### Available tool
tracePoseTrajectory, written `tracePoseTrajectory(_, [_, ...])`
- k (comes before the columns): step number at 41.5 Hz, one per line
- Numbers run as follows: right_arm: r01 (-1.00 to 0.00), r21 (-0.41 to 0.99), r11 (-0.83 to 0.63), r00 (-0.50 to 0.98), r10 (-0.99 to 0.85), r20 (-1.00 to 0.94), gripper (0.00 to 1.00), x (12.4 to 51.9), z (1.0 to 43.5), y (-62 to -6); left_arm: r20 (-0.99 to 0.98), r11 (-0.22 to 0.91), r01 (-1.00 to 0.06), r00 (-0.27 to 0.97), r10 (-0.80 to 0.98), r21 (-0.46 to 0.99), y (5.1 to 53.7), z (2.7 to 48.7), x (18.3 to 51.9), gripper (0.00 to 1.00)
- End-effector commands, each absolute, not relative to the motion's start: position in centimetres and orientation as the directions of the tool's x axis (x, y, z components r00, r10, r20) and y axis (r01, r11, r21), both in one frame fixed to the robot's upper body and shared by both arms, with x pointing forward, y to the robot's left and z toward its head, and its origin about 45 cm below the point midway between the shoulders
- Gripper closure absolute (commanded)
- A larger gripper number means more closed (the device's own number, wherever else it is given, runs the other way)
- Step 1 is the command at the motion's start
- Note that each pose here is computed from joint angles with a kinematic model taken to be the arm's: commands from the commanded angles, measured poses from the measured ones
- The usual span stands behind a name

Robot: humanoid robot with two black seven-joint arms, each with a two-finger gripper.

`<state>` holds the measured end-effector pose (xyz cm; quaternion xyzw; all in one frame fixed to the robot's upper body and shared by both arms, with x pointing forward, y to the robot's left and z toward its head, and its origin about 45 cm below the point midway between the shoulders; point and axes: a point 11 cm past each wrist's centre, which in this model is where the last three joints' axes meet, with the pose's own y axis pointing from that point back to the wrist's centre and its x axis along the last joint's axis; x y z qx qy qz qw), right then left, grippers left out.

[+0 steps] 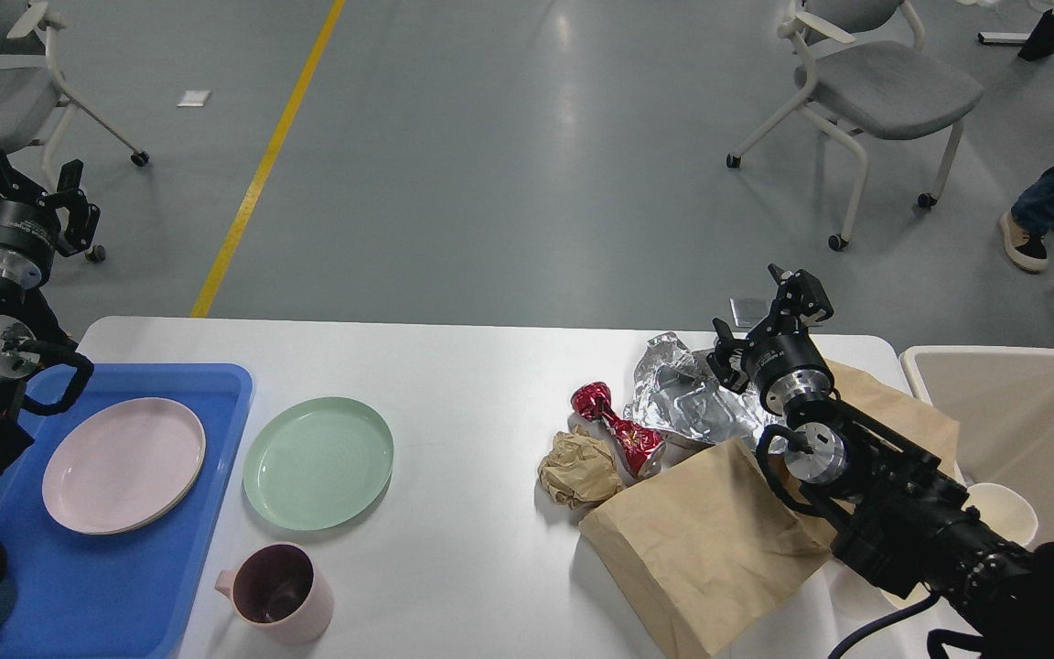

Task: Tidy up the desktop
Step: 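Move the left gripper over the blue tray toward the pink mug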

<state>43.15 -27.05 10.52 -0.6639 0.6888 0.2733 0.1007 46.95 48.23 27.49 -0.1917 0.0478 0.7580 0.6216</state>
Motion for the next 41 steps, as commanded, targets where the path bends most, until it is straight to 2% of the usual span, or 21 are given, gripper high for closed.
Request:
tracePoseTrajectory(1, [-0.970,0.243,-0.030,-0.099,-0.859,-0.502,0.00,43.1,10.5,-27.1,-0.353,-0.222,-0.961,-0.152,0.923,-0.166,48.0,27.3,47.0,0.03])
tracePoseTrajectory(12, [-0.969,0.244,-0.031,-0.098,-0.860,-0.501,0.00,43.1,10.5,-27.0,-0.375,-0.173,-0.975,-0.109,0.921,-0.140,45.8,25.8,47.4,0.03])
tracePoseTrajectory(23, [-0.970,0.243,-0.030,-0.099,-0.859,-0.502,0.00,43.1,10.5,-27.1,-0.380,-0.078,-0.982,-0.007,0.925,-0.172,46.0,26.7,47.1,0.03])
tracePoseTrajectory(27, [-0.969,0.244,-0.031,-0.098,-0.860,-0.501,0.00,43.1,10.5,-27.0,-0.307,-0.029,-0.992,0.011,0.952,-0.124,47.5,27.4,46.6,0.03])
tracePoseTrajectory(32, [-0.970,0.243,-0.030,-0.099,-0.859,-0.502,0.00,43.1,10.5,-27.1,-0.154,0.063,-0.997,0.058,0.986,0.032,48.2,27.4,46.4,0.03])
tracePoseTrajectory(34, [-0.970,0.243,-0.030,-0.099,-0.859,-0.502,0.00,43.1,10.5,-27.1,-0.025,0.107,-0.977,0.104,0.994,0.185,48.7,27.0,46.0,0.03])
tracePoseTrajectory(35, [-0.969,0.244,-0.031,-0.098,-0.860,-0.501,0.00,43.1,10.5,-27.0,0.064,0.119,-0.946,0.145,0.987,0.300,49.3,26.6,45.5,0.03])
tracePoseTrajectory(38, [-0.970,0.242,-0.032,-0.097,-0.860,-0.501,0.00,43.2,10.6,-27.0,0.173,0.142,-0.872,0.248,0.953,0.469,49.8,26.1,44.7,0.03])
tracePoseTrajectory(41, [-0.969,0.244,-0.031,-0.098,-0.860,-0.501,0.00,43.1,10.5,-27.0,0.228,0.192,-0.729,0.435,0.871,0.658,48.9,25.3,43.7,0.03])
